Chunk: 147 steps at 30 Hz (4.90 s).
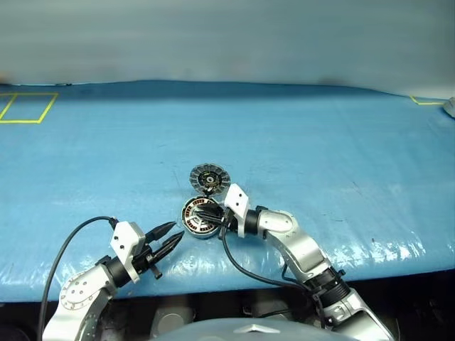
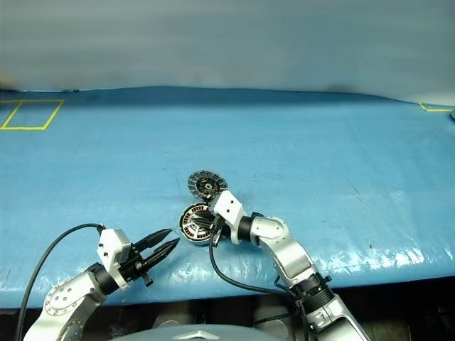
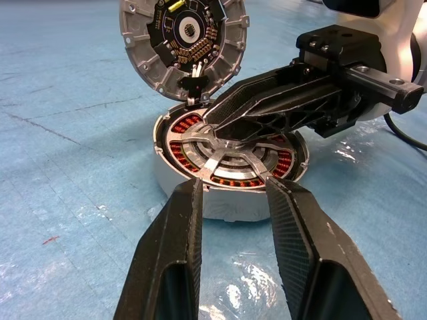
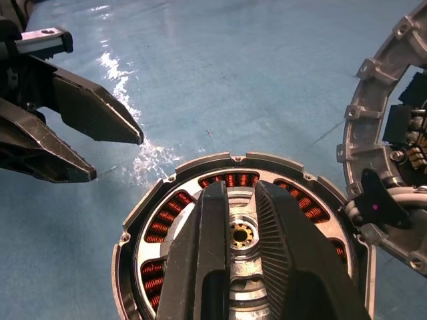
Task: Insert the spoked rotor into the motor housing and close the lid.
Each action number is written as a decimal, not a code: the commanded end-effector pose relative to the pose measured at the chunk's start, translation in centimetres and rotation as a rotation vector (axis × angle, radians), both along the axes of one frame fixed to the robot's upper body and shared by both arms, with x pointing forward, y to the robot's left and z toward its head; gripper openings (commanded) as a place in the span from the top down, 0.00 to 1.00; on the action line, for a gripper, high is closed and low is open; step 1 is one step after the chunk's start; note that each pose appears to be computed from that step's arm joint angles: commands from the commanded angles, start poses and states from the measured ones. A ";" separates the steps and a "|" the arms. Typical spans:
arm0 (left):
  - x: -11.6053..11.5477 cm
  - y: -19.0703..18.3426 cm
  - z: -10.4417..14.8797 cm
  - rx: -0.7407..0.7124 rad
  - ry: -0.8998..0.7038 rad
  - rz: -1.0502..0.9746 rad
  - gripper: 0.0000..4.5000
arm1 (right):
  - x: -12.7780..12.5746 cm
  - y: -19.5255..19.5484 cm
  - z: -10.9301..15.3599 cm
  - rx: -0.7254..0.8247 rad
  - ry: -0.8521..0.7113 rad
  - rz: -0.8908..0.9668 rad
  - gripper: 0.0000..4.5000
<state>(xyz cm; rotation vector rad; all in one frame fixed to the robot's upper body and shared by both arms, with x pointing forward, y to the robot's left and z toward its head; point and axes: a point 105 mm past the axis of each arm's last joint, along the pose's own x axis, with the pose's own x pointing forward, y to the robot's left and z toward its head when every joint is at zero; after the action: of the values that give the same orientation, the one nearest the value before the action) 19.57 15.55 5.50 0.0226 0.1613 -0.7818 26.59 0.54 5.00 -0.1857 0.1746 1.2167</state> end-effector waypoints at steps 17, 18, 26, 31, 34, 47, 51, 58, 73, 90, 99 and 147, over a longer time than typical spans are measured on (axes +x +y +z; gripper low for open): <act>0.1 -0.5 0.9 -0.043 -0.040 -0.014 0.65 | 1.2 -6.8 5.3 0.315 0.061 -0.284 0.85; 0.7 -0.7 1.3 -0.057 -0.052 -0.025 0.65 | 1.4 -7.6 5.0 0.316 0.078 -0.318 0.85; 2.7 -1.4 2.1 -0.042 -0.083 -0.066 0.65 | 1.9 -8.3 5.9 0.424 0.117 -0.382 0.85; 3.1 -1.4 1.9 -0.028 -0.087 -0.079 0.65 | 3.9 -6.0 7.0 0.463 0.088 -0.388 0.85; 2.8 -1.2 1.5 -0.007 -0.073 -0.096 0.65 | 5.0 -3.9 8.2 0.469 0.061 -0.343 0.85; 2.0 -0.6 1.0 -0.007 -0.071 -0.045 0.65 | 4.1 -1.8 9.9 0.425 0.093 -0.066 0.85; 1.9 -0.7 1.0 -0.013 -0.073 -0.035 0.65 | 2.1 -1.7 9.6 0.376 0.147 0.067 0.85; 1.8 -0.6 1.0 -0.013 -0.072 -0.027 0.65 | -0.4 -1.9 8.9 0.337 0.219 0.171 0.85; 0.6 2.6 0.6 0.099 -0.003 -0.028 0.65 | -2.1 -1.6 1.6 0.102 0.264 0.118 0.85; 1.2 0.5 0.6 0.064 -0.023 -0.060 0.65 | -2.6 -1.4 6.3 0.359 0.235 0.181 0.85; 1.2 0.0 0.8 0.054 -0.031 -0.061 0.66 | 0.4 -1.6 5.8 0.264 0.072 0.011 0.42; 1.4 0.0 1.5 0.060 -0.041 -0.041 0.66 | 0.2 -2.3 -3.0 -0.156 0.039 -0.003 0.33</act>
<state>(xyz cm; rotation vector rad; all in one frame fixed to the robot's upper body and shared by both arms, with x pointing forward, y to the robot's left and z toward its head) 20.87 15.72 5.93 0.0857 0.1838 -0.8025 27.02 -0.30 5.41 -0.2506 0.1483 1.2387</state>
